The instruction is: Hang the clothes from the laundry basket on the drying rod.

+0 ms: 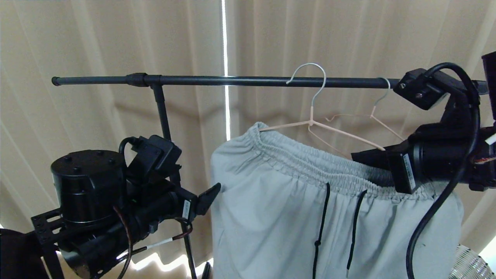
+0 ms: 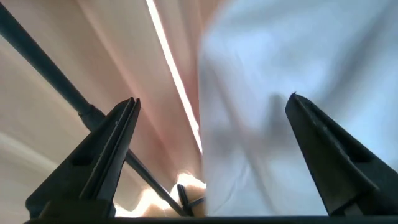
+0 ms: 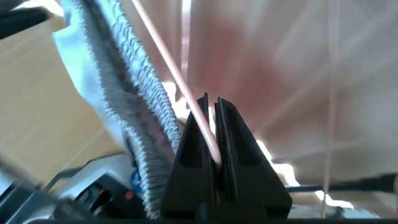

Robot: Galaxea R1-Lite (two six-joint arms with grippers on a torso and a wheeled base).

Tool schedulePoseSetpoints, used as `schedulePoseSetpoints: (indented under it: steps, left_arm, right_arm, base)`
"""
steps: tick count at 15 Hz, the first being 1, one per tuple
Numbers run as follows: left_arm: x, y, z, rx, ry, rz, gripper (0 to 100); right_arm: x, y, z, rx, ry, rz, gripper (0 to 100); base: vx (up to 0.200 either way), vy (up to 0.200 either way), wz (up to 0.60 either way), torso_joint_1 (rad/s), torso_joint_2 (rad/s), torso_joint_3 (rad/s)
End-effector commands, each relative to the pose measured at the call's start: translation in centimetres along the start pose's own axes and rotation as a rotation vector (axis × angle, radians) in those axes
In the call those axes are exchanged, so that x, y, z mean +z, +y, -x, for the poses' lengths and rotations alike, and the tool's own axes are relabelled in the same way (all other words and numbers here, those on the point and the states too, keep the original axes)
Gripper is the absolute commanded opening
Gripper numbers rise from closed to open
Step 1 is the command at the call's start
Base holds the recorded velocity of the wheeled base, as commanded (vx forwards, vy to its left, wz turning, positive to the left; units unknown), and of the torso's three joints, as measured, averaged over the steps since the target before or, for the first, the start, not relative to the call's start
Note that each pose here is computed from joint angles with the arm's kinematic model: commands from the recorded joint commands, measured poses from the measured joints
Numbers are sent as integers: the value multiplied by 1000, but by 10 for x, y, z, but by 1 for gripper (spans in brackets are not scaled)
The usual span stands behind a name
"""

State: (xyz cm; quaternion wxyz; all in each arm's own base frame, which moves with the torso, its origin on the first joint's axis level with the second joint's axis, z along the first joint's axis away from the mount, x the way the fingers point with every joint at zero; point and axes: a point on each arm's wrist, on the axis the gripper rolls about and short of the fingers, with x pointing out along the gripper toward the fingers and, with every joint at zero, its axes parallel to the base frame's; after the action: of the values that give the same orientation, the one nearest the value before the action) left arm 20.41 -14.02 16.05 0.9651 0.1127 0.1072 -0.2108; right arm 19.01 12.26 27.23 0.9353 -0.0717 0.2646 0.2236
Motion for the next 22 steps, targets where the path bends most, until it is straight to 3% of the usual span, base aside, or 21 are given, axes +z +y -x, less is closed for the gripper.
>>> schedulePoseSetpoints:
  steps: [1, 5, 8, 11, 18, 22]
  left_arm:
    - [-1, 1, 8, -13, -10, 1, 100]
    - [-4, 2, 28, -128, -38, 1, 100]
    - [-9, 2, 35, -160, -35, -2, 100]
    - [-9, 3, 41, -158, -45, -1, 100]
    - [-12, 5, 50, -156, -53, 0, 100]
    - [-11, 5, 49, -156, -53, -4, 100]
  right_arm:
    - [3, -4, -13, -50, 25, -9, 0]
    - [15, -23, -23, -208, 14, -45, 0]
    - [25, -32, -41, -373, 21, -55, 0]
    - [33, -38, -58, -472, 27, -58, 0]
    - [33, -41, -97, -542, 86, -44, 0]
    - [35, -41, -100, -545, 83, -42, 0]
  base:
    - [0, 0, 0, 0, 0, 0]
    - [0, 0, 0, 0, 0, 0]
    - [0, 0, 0, 0, 0, 0]
    - [0, 0, 0, 0, 0, 0]
    - [0, 0, 0, 0, 0, 0]
    - [0, 0, 0, 0, 0, 0]
